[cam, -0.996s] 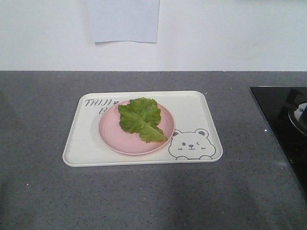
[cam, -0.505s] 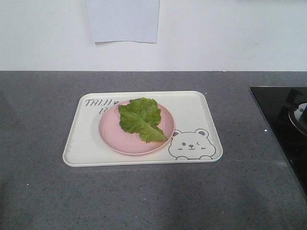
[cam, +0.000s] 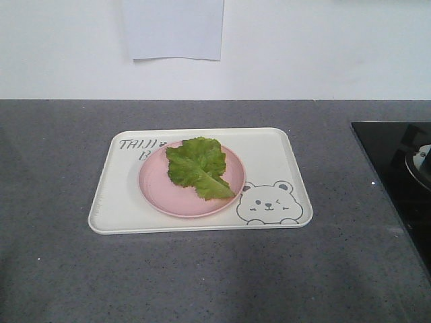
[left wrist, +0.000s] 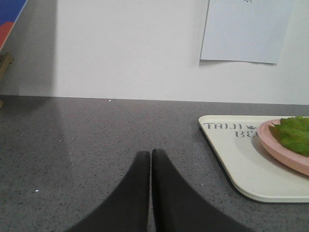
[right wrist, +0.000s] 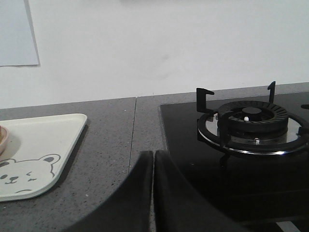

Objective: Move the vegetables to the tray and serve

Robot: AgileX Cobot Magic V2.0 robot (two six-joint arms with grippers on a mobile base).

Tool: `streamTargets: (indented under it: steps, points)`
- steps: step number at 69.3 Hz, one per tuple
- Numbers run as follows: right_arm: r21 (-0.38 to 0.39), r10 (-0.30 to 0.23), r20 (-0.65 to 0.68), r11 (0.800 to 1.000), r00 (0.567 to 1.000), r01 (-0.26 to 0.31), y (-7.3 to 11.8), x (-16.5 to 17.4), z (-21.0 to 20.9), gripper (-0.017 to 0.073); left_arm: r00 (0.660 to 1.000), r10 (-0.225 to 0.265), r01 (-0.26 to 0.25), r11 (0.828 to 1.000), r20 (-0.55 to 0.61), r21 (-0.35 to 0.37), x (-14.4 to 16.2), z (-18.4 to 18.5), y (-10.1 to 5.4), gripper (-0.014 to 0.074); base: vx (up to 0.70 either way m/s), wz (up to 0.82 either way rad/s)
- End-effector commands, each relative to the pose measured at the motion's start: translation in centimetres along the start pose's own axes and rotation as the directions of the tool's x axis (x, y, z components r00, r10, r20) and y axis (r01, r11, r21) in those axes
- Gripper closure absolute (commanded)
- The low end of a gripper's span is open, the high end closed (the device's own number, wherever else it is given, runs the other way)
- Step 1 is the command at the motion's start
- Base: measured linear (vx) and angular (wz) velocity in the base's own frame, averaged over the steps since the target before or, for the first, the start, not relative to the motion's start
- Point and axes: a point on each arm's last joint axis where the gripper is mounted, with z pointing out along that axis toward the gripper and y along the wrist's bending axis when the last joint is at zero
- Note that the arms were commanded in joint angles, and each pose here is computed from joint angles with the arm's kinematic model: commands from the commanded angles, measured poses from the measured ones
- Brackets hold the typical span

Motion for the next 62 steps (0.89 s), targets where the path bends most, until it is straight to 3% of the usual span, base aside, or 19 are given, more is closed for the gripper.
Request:
streamTargets:
  steps: [1, 62]
  points:
    - [-0.003, -0.012, 0.072, 1.000, 0.997, 0.012, 0.03, -0.24, -0.01, 0.0565, 0.998, -0.013, 0.013, 1.000, 0.056, 0.001, 0.23, -0.01, 0.06, 0.0599, 0.00, 0.00]
    - [-0.003, -0.012, 0.072, 1.000, 0.997, 0.012, 0.03, -0.24, -0.01, 0.0565, 0.998, -0.013, 0.013, 1.000, 0.056, 0.001, 0.23, -0.01, 0.06, 0.0599, 0.00, 0.00]
